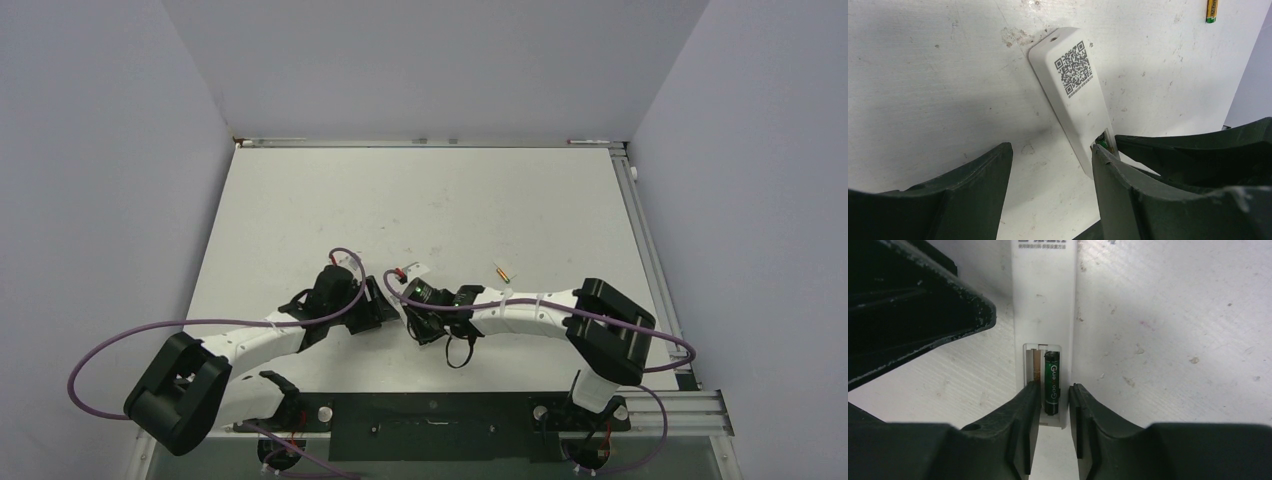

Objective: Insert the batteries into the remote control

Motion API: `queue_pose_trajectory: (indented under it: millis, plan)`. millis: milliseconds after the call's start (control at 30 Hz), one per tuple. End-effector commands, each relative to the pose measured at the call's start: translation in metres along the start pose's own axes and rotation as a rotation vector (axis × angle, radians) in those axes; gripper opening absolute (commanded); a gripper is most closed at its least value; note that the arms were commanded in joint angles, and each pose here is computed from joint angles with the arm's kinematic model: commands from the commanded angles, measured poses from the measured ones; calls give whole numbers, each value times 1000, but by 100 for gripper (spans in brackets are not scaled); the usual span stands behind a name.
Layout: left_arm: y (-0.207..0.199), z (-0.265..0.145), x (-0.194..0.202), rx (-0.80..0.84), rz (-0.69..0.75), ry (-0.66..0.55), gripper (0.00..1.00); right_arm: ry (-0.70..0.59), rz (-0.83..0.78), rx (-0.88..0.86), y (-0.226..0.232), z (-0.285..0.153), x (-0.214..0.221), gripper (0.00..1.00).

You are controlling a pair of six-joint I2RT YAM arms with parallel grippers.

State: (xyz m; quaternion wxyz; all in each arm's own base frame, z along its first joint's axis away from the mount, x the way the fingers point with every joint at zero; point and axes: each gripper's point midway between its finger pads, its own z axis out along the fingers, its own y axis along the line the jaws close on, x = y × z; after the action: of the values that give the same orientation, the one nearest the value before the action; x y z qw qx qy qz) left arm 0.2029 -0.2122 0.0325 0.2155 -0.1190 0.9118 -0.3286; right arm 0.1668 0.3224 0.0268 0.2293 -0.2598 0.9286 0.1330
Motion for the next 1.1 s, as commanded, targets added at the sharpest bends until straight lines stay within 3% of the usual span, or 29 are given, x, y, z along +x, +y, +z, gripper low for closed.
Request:
queue_pose_trajectory:
  millis: [0, 200, 733, 1067]
  plan:
    - [-7, 1, -8, 10, 31, 2, 57, -21, 12, -65, 29, -1, -3, 33]
    - [-14, 8, -12, 18, 44, 21, 57, -60, 26, -59, 33, -12, -7, 37]
    - [-31, 31, -15, 37, 68, 80, 52, -154, 60, 3, 15, -41, -15, 37]
    - [-52, 49, 0, 77, 120, 158, 47, -227, 102, 103, -16, -62, -18, 37]
